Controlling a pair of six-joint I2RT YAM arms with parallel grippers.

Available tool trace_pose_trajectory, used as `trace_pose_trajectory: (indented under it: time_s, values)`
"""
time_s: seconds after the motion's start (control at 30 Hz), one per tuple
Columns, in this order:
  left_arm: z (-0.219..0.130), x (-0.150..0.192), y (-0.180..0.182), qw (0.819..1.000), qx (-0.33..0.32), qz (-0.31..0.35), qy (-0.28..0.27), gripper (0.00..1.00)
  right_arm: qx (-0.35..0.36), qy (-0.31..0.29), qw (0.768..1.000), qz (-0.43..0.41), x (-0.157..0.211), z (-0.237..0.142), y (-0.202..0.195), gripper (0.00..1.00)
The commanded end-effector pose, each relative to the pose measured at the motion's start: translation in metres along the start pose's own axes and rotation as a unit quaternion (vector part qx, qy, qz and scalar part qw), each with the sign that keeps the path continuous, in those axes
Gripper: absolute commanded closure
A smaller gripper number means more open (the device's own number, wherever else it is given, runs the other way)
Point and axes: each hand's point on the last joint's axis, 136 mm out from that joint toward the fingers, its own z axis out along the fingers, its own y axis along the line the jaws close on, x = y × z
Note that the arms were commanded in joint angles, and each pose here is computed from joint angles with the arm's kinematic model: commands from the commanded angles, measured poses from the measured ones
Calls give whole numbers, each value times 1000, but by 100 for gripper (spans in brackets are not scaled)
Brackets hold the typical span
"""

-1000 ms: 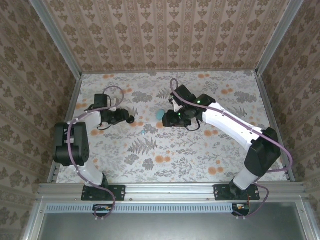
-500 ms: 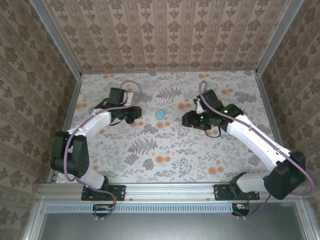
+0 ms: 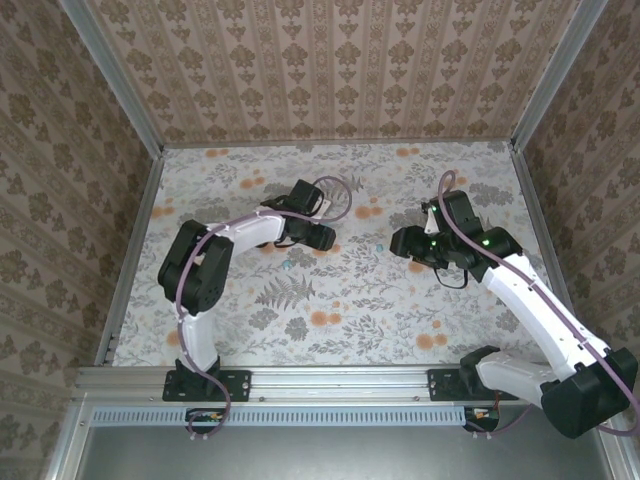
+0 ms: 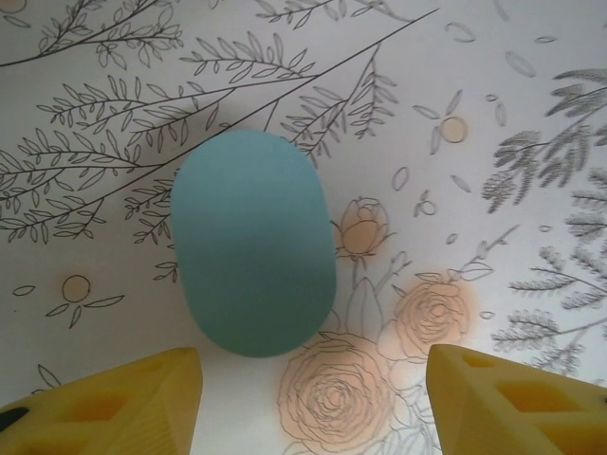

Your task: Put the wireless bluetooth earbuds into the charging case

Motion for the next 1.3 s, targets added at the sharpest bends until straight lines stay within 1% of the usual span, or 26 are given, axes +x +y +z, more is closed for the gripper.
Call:
trace_pose_trajectory:
  time_s: [0.0, 0.27, 0.37, 0.53, 0.73, 0.9, 0.97, 1.1, 1.27]
  values:
    - [2, -1, 11, 999, -29, 10, 10, 35, 4, 5, 1000, 0, 4, -2, -7, 46]
    - [20, -8, 10, 1000, -23, 14, 15, 32, 2, 14, 1000, 3, 0, 3, -9, 46]
    - [26, -10, 9, 1000, -16, 14, 14, 33, 2, 14, 1000, 5, -1, 3, -10, 45]
    - [32, -7, 10, 1000, -13, 17, 15, 39, 1, 13, 1000, 11, -1, 4, -11, 46]
    - [26, -8, 7, 999, 4, 36, -12, 49, -17, 14, 1000, 21, -4, 6, -6, 46]
    - [3, -12, -3, 996, 27, 74, -51, 60, -42, 14, 998, 37, -7, 7, 1, 46]
    - [-10, -15, -11, 992, 45, 96, -73, 62, -53, 13, 998, 43, -8, 7, 5, 46]
    - [-45, -18, -33, 978, 92, 140, -120, 64, -77, 11, 996, 50, -11, 5, 14, 46]
    - [-90, -14, -58, 961, 154, 175, -148, 66, -103, 7, 993, 58, -14, 0, 25, 47]
